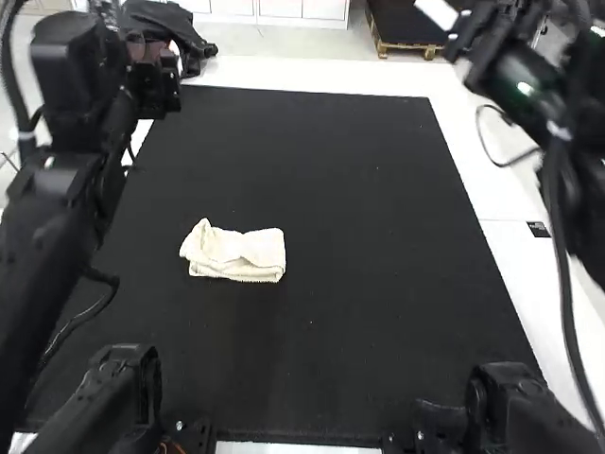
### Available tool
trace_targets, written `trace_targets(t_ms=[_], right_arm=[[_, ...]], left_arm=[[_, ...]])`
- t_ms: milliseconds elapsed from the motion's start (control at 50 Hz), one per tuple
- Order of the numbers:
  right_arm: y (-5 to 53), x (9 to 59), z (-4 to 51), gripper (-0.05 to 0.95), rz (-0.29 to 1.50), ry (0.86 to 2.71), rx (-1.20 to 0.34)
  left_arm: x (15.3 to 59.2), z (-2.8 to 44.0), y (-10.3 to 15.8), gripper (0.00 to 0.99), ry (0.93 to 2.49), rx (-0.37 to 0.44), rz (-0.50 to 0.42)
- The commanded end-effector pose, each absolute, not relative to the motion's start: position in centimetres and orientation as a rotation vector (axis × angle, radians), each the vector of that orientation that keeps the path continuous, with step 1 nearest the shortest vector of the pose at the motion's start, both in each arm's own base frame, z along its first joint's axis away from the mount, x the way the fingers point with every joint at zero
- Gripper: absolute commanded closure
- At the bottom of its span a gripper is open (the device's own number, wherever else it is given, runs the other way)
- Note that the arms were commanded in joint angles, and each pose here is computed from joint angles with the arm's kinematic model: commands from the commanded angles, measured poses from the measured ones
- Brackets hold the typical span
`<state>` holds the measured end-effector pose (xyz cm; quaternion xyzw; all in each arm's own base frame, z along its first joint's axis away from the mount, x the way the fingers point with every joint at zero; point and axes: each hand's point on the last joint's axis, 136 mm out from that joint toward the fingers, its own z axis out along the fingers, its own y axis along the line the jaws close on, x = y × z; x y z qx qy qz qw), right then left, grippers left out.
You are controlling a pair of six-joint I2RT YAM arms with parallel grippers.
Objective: Fold the towel.
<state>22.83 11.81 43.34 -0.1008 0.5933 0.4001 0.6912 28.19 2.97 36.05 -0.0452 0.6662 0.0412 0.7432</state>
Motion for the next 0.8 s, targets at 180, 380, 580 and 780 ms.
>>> trace_targets(t_ms=[180, 380, 580, 780], right_arm=[[8.6, 15.0, 45.1, -0.02, 0.745, 1.118, -0.199], [7.1, 11.0, 44.3, -0.02, 0.59, 1.04, -0.173], [4.3, 11.9, 43.8, -0.02, 0.363, 1.036, -0.091], [2.1, 15.4, 41.0, -0.02, 0.139, 1.016, -0.075]], left_arm=[[22.2, 37.7, 2.4, 0.03, 1.257, -0.112, 0.055], [17.6, 38.0, 2.3, 0.03, 1.093, -0.119, 0.052], [16.5, 39.4, 2.3, 0.03, 1.014, -0.11, 0.075], [17.6, 37.9, 1.3, 0.03, 0.949, 0.043, 0.217]])
